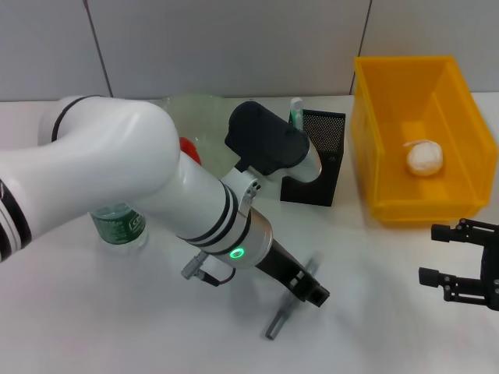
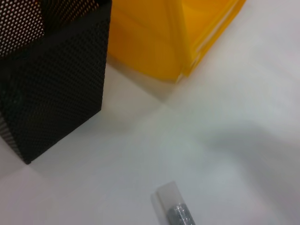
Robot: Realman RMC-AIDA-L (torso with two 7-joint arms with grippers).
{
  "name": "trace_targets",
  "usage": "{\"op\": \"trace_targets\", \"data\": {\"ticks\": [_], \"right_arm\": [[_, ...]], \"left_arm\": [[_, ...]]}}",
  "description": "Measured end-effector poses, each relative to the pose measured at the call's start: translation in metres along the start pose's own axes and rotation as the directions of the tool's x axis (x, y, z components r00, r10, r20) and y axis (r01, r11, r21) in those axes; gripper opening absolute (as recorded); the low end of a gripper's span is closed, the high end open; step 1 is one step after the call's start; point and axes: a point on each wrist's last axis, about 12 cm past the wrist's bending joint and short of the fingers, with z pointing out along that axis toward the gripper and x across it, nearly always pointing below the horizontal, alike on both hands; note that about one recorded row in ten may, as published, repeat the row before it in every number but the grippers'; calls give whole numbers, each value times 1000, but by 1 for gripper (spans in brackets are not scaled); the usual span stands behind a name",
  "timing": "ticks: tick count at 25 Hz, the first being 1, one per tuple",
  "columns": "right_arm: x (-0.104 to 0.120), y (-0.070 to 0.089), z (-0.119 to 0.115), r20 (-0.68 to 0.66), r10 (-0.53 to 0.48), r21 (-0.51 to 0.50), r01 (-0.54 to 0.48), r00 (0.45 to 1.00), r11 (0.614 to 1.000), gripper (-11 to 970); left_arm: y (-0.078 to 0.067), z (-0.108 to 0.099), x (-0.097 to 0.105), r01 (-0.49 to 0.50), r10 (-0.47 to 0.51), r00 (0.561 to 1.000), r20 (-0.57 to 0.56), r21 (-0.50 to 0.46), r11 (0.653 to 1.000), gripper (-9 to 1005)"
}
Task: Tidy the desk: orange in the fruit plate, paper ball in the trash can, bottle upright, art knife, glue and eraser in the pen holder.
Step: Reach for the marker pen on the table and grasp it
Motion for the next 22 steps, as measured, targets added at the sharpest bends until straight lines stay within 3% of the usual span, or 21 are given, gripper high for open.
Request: {"op": "trace_targets", "data": {"ticks": [22], "right_arm": [[-1,-2,2,-1,0,14,0,1000,1000,740]], "left_arm": [[1,1,1,-43,43,999,15,-3,999,554]]}}
